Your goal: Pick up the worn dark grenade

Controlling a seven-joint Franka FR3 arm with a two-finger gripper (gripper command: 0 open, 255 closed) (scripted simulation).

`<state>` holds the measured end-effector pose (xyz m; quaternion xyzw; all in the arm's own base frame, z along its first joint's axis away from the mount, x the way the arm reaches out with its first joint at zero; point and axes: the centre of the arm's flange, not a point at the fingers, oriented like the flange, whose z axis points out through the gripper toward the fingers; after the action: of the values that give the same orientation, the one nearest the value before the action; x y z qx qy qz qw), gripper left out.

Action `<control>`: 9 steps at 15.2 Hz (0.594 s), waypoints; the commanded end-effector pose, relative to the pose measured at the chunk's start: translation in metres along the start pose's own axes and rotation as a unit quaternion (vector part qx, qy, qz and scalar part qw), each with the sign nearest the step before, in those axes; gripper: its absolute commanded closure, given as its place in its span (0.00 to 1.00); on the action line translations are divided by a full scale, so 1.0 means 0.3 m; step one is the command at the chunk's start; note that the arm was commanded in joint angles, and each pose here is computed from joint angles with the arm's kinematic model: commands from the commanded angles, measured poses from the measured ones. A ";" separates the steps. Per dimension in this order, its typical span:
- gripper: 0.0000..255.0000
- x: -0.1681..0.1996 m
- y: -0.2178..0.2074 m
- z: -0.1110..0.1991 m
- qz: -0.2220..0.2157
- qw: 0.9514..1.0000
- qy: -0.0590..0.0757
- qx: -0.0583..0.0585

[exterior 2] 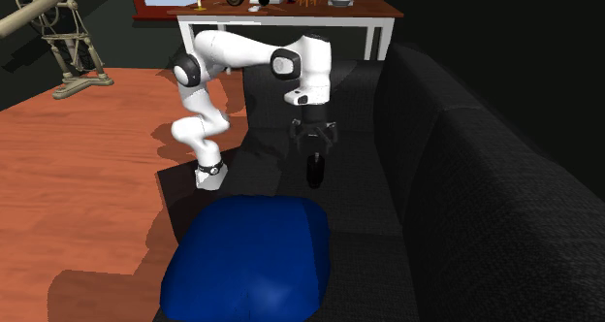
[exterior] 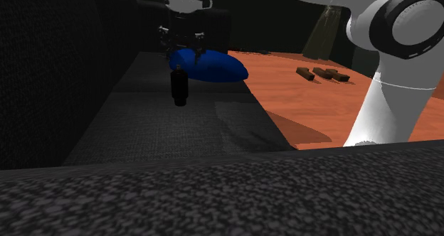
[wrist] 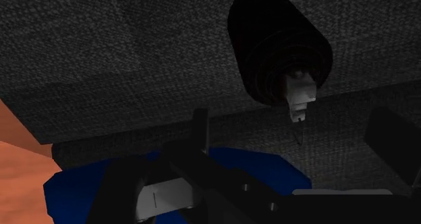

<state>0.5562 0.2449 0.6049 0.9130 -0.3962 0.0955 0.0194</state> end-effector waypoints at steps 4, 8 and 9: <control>0.00 0.001 -0.025 0.071 0.012 1.000 0.000 -0.001; 0.00 -0.011 -0.022 0.133 0.012 1.000 0.000 -0.001; 0.00 -0.011 -0.022 0.133 0.012 1.000 0.000 -0.001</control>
<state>0.5649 0.2481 0.5672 0.9081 -0.4073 0.0951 0.0190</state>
